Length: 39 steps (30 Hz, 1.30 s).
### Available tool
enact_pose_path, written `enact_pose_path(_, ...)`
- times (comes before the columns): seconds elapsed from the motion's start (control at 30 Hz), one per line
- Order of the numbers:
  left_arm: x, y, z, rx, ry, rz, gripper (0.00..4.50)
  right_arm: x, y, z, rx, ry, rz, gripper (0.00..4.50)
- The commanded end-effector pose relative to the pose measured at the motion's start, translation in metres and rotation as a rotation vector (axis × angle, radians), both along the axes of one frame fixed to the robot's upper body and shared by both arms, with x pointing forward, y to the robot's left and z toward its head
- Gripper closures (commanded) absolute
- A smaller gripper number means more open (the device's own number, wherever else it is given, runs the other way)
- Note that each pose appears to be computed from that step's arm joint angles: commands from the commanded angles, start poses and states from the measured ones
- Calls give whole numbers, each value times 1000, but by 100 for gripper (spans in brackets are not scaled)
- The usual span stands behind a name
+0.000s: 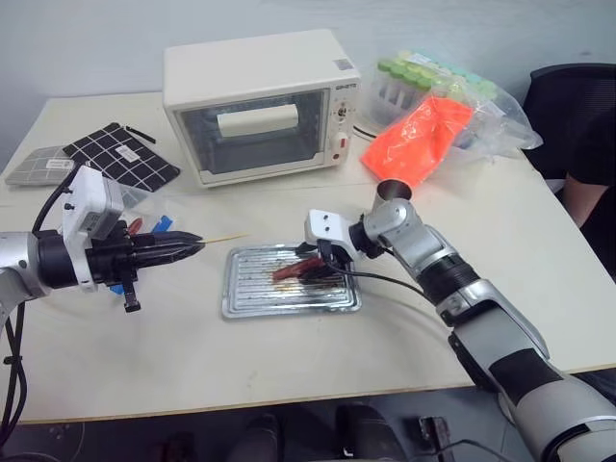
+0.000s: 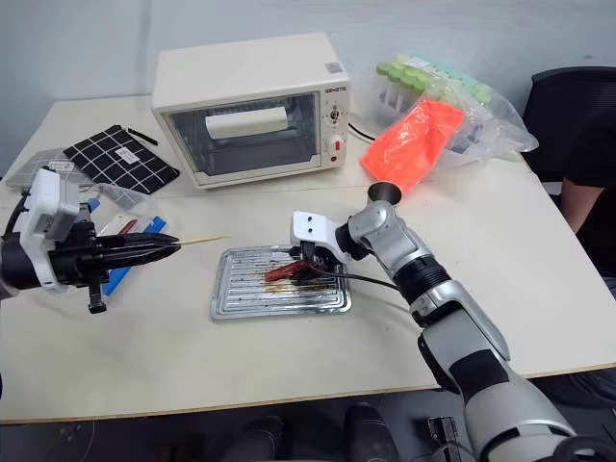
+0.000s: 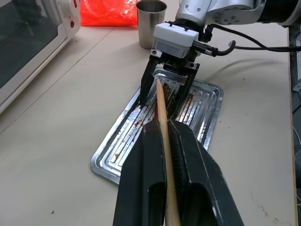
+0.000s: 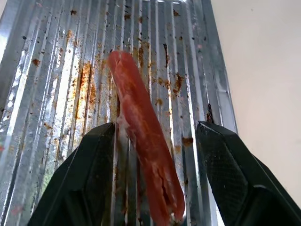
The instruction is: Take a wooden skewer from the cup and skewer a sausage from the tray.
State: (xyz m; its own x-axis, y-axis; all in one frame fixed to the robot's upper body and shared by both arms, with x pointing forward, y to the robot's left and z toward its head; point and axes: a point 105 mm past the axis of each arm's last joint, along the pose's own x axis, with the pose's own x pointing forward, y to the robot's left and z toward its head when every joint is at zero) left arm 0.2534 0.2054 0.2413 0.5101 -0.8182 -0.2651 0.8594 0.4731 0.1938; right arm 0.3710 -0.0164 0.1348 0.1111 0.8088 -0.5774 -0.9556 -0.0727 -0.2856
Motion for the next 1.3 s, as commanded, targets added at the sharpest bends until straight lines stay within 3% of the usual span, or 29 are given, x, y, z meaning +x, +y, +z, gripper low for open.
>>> enact_pose_path(0.03, -2, -4, 9, 12, -48, -18, 450, -3, 0, -3, 5, 17, 9, 199)
enact_pose_path(0.13, -1, -4, 9, 12, -49, -19, 450, -5, 0, -4, 11, 35, 6, 270)
enact_pose_path(0.57, 1, -4, 9, 11, -66, -12, 450, -14, 6, -10, 42, 108, -8, 270)
enact_pose_path(0.67, 1, -4, 9, 11, -68, -6, 450, -18, 6, -12, 34, 126, 8, 316)
enact_pose_path(1.3, 4, -4, 8, 7, -76, 2, 450, -14, 9, -13, 75, 147, -59, 316)
